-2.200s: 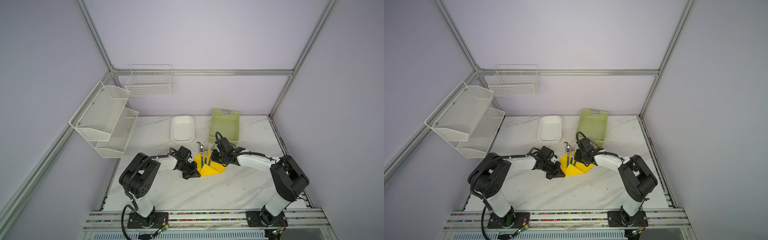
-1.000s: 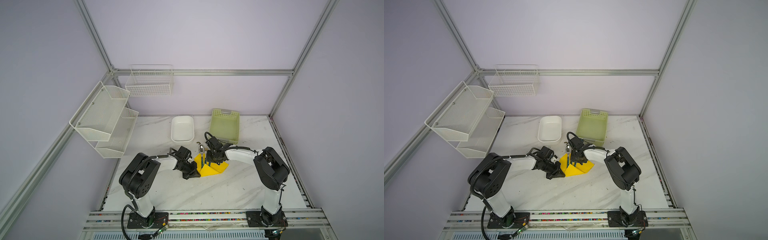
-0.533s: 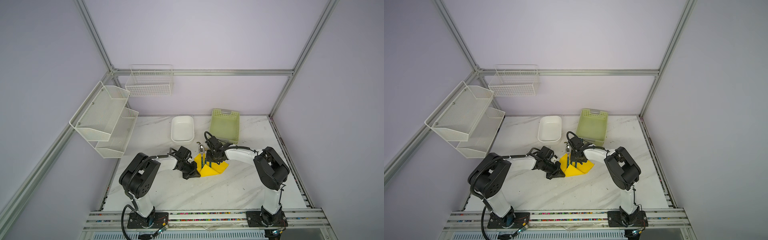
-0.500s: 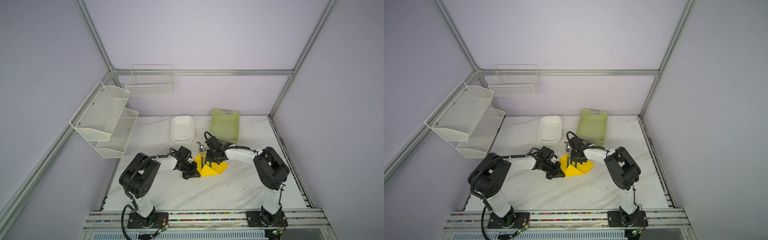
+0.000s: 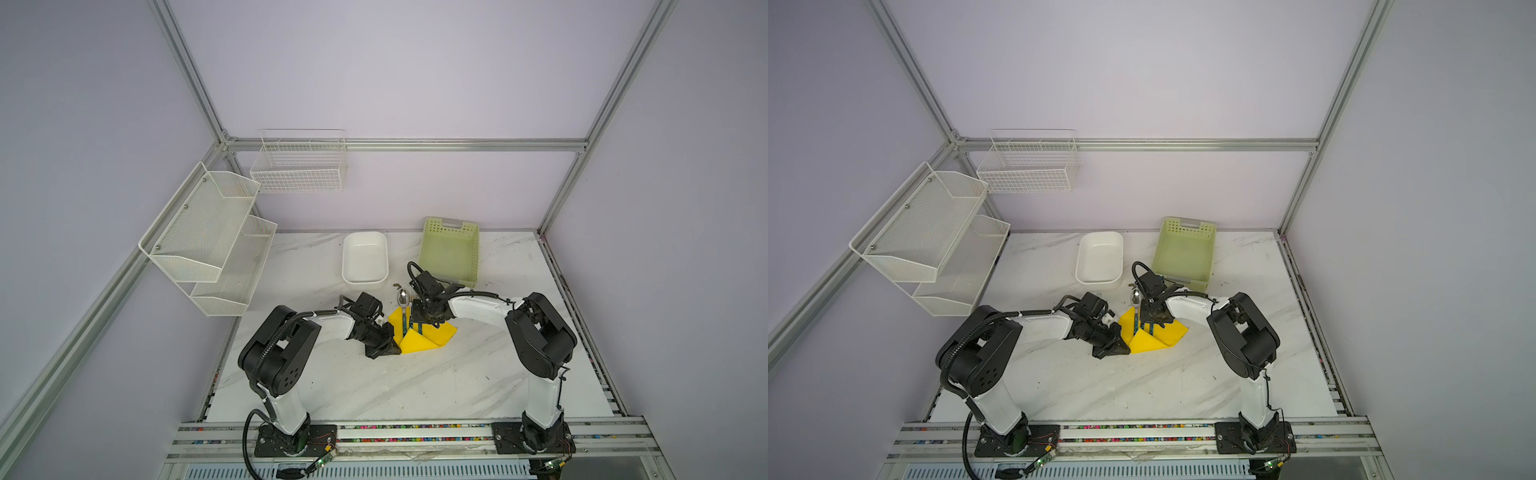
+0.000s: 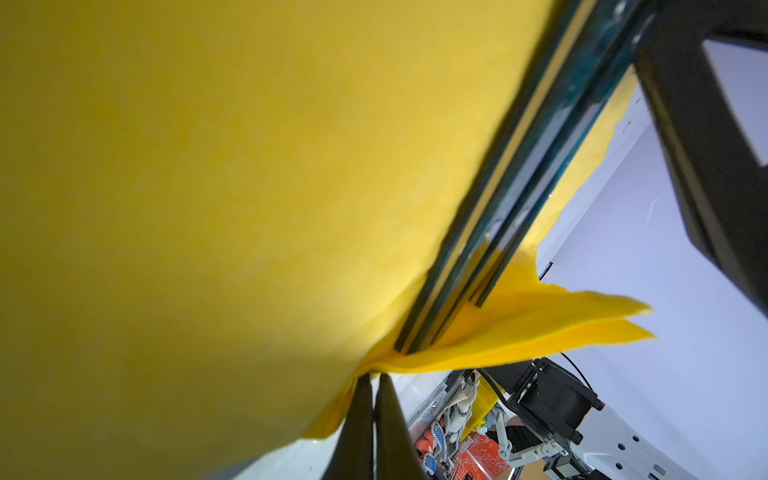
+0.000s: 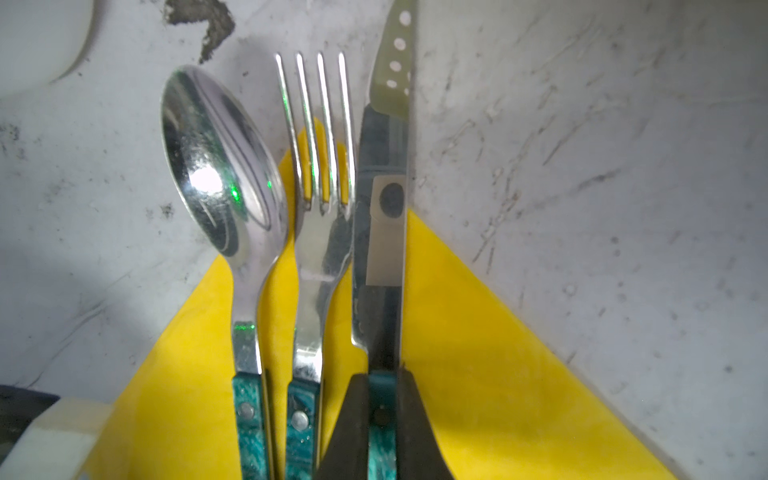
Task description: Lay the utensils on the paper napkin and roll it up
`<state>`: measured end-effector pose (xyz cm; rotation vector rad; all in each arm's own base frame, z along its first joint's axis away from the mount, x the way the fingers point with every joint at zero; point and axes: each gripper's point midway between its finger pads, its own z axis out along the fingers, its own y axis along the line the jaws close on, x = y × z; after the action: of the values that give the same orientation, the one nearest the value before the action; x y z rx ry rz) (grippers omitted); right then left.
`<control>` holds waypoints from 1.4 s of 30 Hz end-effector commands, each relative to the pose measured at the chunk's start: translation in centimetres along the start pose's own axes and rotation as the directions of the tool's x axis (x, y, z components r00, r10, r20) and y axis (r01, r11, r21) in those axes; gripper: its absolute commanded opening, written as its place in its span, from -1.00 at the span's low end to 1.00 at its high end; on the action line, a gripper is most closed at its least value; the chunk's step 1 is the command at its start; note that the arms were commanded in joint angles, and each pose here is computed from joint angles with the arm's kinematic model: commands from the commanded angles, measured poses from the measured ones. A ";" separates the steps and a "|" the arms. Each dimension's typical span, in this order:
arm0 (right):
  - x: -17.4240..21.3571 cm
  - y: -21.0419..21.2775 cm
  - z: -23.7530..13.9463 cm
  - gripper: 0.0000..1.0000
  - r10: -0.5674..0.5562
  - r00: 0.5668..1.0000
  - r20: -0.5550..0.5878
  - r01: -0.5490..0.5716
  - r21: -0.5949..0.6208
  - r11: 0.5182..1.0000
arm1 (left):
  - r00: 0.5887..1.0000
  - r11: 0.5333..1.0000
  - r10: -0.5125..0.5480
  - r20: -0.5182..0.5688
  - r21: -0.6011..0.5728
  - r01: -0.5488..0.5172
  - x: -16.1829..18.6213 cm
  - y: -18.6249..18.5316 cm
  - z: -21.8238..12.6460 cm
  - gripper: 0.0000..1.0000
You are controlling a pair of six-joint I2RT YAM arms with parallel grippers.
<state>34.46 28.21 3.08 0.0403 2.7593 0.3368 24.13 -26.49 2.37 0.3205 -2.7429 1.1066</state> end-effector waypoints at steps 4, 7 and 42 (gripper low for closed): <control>0.8 0.2 0.6 -0.82 -0.025 0.999 -0.037 0.025 0.012 1.000 | 0.999 0.997 -0.039 -0.015 -0.062 0.038 0.9 2.4 0.5 -0.86; 0.8 0.3 0.6 -0.80 -0.029 0.999 -0.037 0.029 0.009 1.000 | 0.999 0.997 -0.039 -0.014 -0.061 0.038 0.9 2.4 0.5 -0.86; 8.8 2.4 -6.0 -0.91 -0.029 0.967 -0.252 -0.069 -0.370 0.926 | 0.999 0.997 -0.034 -0.012 -0.064 0.033 1.0 2.2 0.2 -0.86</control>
<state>24.65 28.47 5.33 -0.0681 2.9116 0.7926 24.12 -26.49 2.37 0.3204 -2.7428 1.1058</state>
